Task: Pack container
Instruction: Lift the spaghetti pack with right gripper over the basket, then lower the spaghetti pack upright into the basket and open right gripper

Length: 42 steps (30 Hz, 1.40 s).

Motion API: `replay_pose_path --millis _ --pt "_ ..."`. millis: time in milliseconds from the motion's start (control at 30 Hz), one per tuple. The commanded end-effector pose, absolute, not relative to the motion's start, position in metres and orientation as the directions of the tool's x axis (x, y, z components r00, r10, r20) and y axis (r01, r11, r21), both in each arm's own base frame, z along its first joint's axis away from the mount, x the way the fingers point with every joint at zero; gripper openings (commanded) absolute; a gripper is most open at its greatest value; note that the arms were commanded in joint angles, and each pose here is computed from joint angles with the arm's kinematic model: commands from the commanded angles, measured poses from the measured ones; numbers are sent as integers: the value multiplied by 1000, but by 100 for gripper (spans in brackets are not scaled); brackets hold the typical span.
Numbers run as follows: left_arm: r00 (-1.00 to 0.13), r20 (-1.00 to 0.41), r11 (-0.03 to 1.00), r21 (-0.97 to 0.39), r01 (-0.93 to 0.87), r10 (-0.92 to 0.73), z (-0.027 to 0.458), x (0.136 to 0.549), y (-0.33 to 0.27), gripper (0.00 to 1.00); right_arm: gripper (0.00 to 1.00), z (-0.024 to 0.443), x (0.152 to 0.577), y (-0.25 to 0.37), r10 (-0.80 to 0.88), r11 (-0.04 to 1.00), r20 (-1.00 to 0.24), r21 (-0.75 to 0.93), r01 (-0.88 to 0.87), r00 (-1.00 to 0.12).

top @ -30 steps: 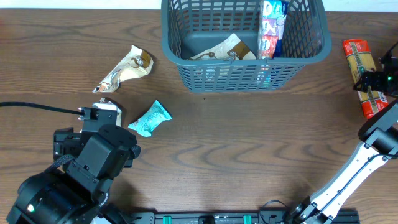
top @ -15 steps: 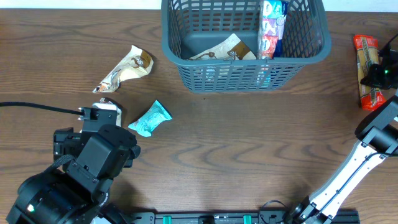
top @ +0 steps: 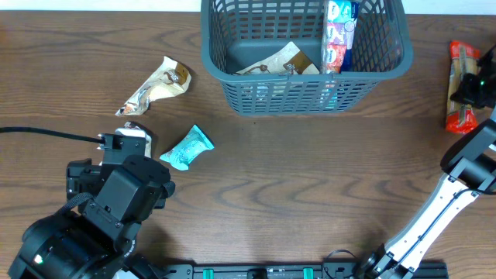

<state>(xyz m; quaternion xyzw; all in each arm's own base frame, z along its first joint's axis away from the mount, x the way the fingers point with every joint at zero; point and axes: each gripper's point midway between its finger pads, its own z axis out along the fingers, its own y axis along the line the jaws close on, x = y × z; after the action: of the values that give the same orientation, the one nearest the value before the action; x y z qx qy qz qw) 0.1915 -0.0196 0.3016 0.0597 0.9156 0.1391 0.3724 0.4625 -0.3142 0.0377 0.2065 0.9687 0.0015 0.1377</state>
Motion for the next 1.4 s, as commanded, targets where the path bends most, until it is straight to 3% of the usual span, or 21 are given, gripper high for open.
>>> replay_pose_path --millis 0,133,333,600,767,1133,1367 --pt "-705 -674 951 308 2 220 308 192 -17 99 1 230 492 -308 322 918 -629 24 396 -708" --pt "-705 -674 951 308 2 220 308 192 -17 99 1 344 476 -285 251 918 -787 8 397 -563" --pt "-705 -674 951 308 2 220 308 192 -17 99 1 465 438 -210 121 971 -916 28 238 -381" --pt "-705 -675 951 308 2 220 308 192 -17 99 1 557 407 -77 55 983 -984 83 -165 -169" --pt "-705 -674 951 308 2 220 308 192 -17 99 1 541 423 -27 44 963 -972 102 -250 -229" --pt "-705 -674 951 308 2 220 308 192 -17 98 1 439 490 69 17 923 -880 196 -331 -474" --pt "-705 -674 951 308 2 220 308 192 -17 99 1 376 517 101 -23 951 -807 164 -262 -589"
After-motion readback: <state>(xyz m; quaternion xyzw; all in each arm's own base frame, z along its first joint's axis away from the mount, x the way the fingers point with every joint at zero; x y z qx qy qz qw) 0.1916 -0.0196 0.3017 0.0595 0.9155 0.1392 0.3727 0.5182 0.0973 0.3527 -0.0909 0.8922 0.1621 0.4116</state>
